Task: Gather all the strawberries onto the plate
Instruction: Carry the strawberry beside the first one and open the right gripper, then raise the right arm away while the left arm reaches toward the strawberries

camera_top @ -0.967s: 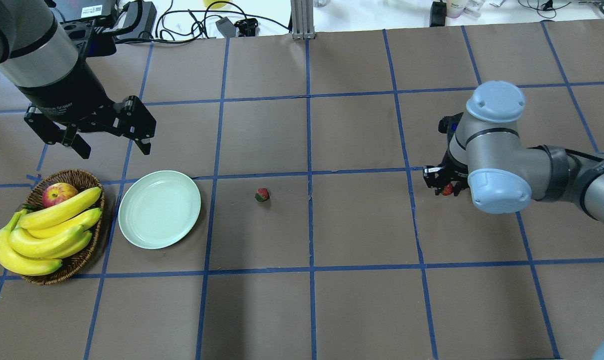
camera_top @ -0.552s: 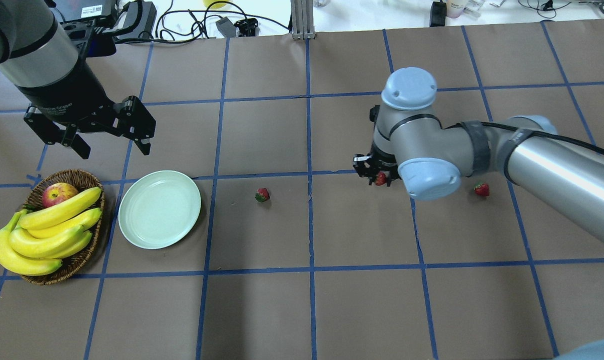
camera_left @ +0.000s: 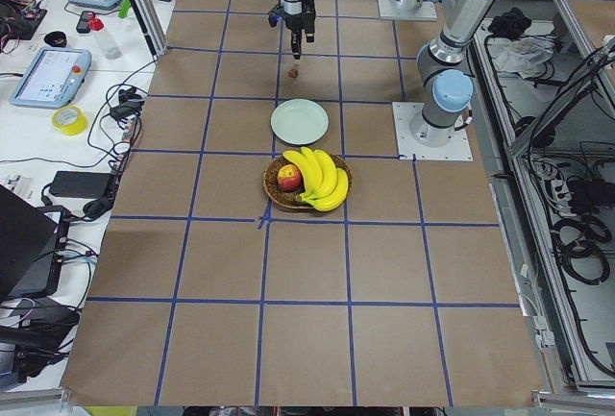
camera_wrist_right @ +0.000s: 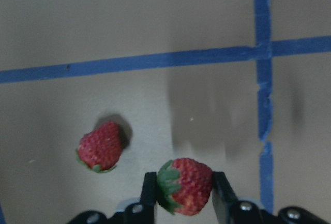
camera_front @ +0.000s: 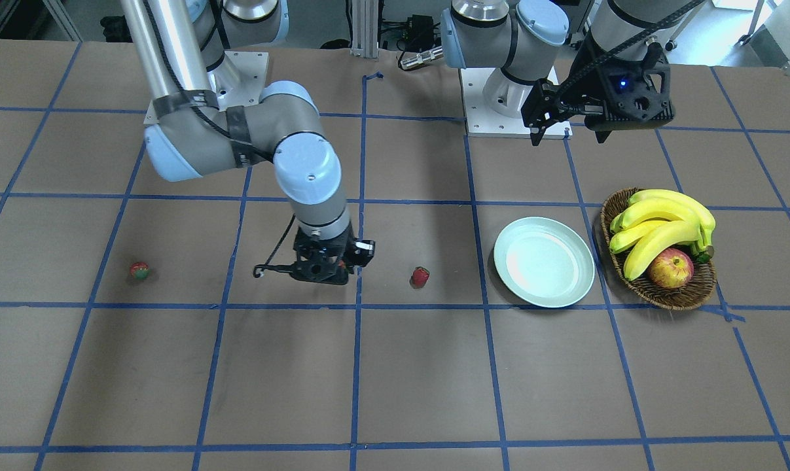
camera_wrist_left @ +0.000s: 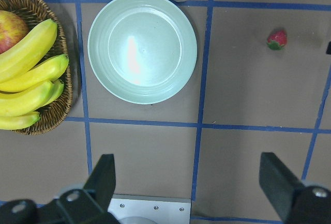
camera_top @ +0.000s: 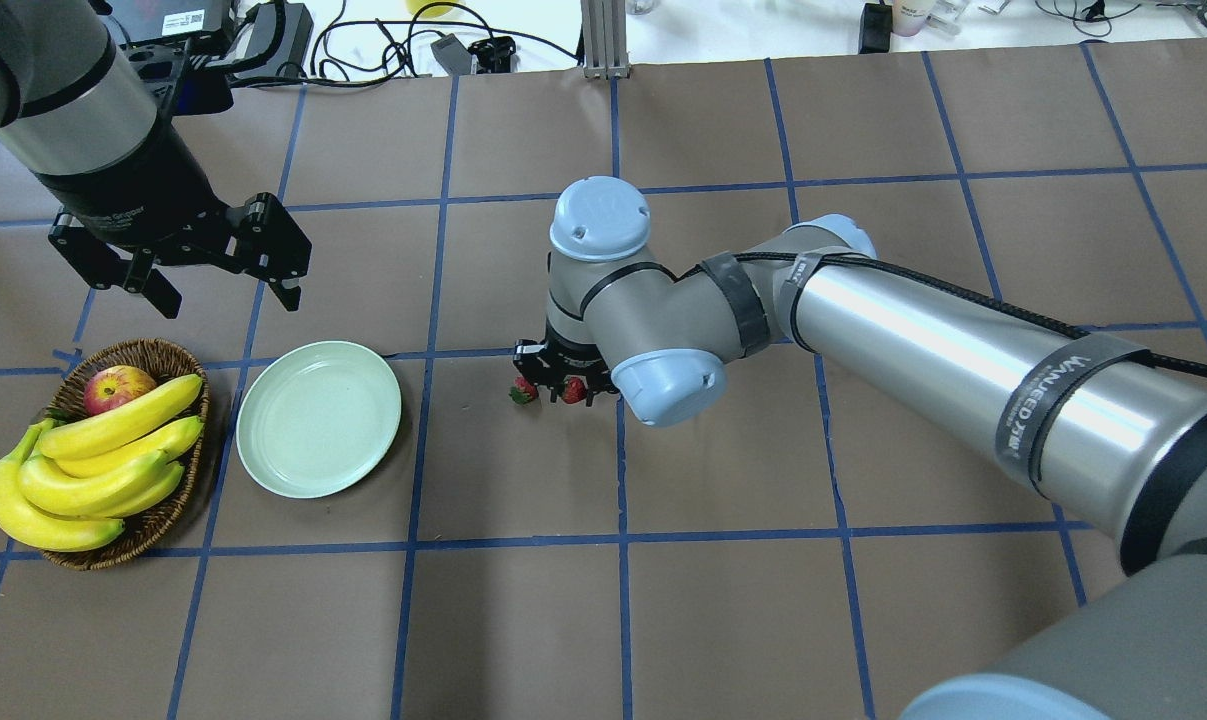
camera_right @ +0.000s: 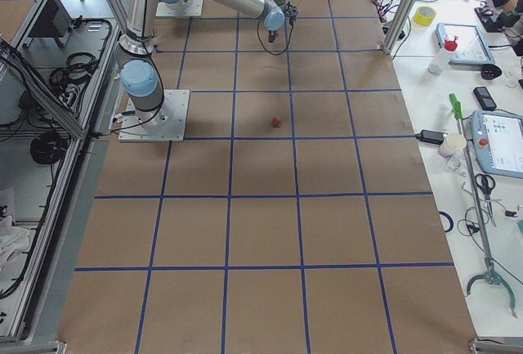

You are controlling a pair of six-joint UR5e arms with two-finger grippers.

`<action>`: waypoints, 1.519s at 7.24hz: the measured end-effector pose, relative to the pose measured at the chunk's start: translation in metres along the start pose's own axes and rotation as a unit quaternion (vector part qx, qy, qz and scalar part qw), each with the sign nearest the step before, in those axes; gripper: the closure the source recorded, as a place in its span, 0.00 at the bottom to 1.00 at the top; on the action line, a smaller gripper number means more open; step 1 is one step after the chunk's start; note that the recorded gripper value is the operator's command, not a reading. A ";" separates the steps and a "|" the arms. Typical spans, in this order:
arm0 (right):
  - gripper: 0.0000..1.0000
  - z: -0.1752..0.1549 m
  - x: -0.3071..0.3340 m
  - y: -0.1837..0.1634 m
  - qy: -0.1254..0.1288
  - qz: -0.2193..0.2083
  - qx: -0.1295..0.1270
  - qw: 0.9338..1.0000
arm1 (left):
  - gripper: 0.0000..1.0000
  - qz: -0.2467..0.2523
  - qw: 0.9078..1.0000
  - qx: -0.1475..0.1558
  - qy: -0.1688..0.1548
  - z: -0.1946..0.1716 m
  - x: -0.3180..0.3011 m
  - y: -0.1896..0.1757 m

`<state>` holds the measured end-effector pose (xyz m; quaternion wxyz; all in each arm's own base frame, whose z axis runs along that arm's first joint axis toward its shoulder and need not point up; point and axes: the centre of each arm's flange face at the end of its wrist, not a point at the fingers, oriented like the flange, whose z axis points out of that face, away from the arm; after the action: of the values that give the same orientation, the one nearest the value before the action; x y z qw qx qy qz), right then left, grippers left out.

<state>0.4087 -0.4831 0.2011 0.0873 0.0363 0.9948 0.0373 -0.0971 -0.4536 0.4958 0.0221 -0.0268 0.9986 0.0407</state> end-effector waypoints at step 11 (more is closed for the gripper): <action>0.00 -0.223 0.055 -0.026 0.037 -0.019 0.035 0.999 | 0.00 0.001 1.000 -0.002 0.000 0.005 0.001 0.000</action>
<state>0.3136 -0.5201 0.4084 0.0494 0.0192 0.9986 0.0025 -0.0975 -0.4528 0.4904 0.0221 -0.0261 0.9985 0.0428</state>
